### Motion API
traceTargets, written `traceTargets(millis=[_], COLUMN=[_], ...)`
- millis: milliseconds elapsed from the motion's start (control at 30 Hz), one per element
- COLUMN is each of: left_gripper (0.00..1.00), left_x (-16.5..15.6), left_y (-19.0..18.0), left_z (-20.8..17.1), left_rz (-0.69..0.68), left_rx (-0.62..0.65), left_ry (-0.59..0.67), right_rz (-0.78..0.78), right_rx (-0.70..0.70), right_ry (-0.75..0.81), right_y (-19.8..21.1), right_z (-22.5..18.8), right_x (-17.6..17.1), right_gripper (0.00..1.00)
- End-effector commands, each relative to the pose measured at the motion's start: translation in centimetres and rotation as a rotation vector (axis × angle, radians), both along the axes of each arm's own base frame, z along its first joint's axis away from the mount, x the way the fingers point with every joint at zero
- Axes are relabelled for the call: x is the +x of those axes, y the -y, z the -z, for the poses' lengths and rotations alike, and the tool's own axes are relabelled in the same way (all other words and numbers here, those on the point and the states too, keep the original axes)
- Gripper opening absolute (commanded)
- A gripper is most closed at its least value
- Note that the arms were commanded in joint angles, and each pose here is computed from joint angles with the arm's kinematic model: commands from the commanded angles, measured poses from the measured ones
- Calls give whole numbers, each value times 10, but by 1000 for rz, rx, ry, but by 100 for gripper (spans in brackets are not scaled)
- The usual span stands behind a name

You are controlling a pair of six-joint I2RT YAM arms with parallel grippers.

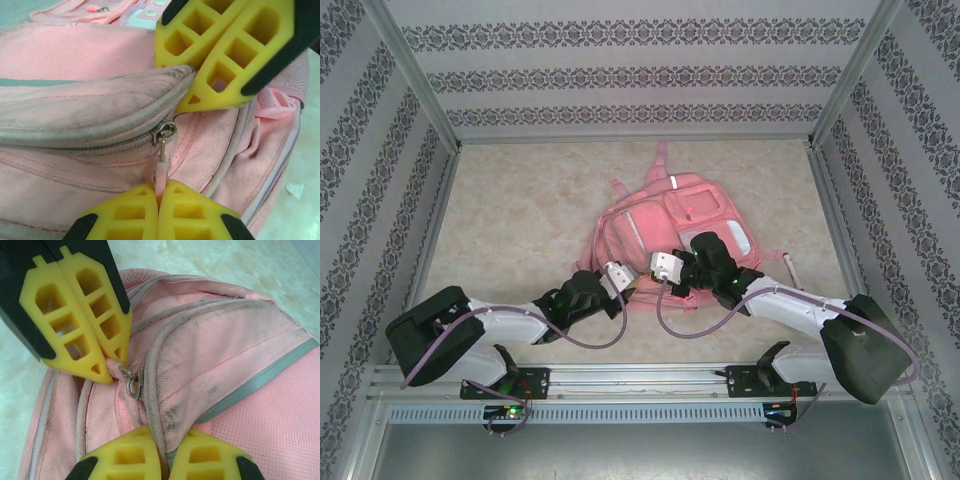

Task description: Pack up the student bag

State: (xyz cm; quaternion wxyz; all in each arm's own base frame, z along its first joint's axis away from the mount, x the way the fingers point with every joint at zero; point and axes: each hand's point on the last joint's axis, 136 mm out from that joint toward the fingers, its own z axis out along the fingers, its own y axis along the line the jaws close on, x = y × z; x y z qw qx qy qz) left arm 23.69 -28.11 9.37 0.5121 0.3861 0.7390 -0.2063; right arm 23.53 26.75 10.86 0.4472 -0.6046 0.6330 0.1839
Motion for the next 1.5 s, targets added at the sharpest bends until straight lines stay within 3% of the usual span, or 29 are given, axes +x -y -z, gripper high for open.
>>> traceTargets(millis=[0, 100, 467, 567, 633, 767, 867, 1000, 1133, 1267, 1400, 1467], left_gripper=[0, 0, 0, 0, 0, 0, 0, 0, 0, 0, 0, 0], left_x=[-6, -5, 48, 53, 44, 28, 20, 9, 2, 11, 22, 26], left_y=[-4, -11, -87, -93, -78, -54, -44, -29, -15, -20, -41, -51], left_z=[-10, -8, -10, -14, -19, -36, -50, -60, -66, -57, -44, -36], left_rz=[66, 63, -252, -251, -140, -25, -5, 33, 57, -13, -120, -168], left_rx=[27, 60, -23, -37, -45, -149, -217, -239, -272, -248, -165, -111], left_ry=[93, 79, -137, -154, -162, -213, -226, -230, -233, -214, -147, -134], right_rz=[-104, -125, -158, -129, -91, -96, -101, -11, 199, 285, 206, 142], right_rx=[86, 69, -228, -209, -166, -7, 101, 135, 152, 27, -135, -199], right_ry=[-25, -28, 163, 174, 160, 69, 11, 17, 10, 66, 93, 72], right_y=[-13, -14, 26, 28, 24, 8, -3, -16, -20, -13, -4, 2], right_z=[-17, -12, 13, 10, 5, -19, -38, -50, -43, -18, 4, 9], right_x=[-17, -19, -15, -9, -4, -15, -30, -35, -11, 7, 5, 0], right_gripper=[0, 0, 0, 0, 23, 46, 55, 61, 58, 54, 34, 17])
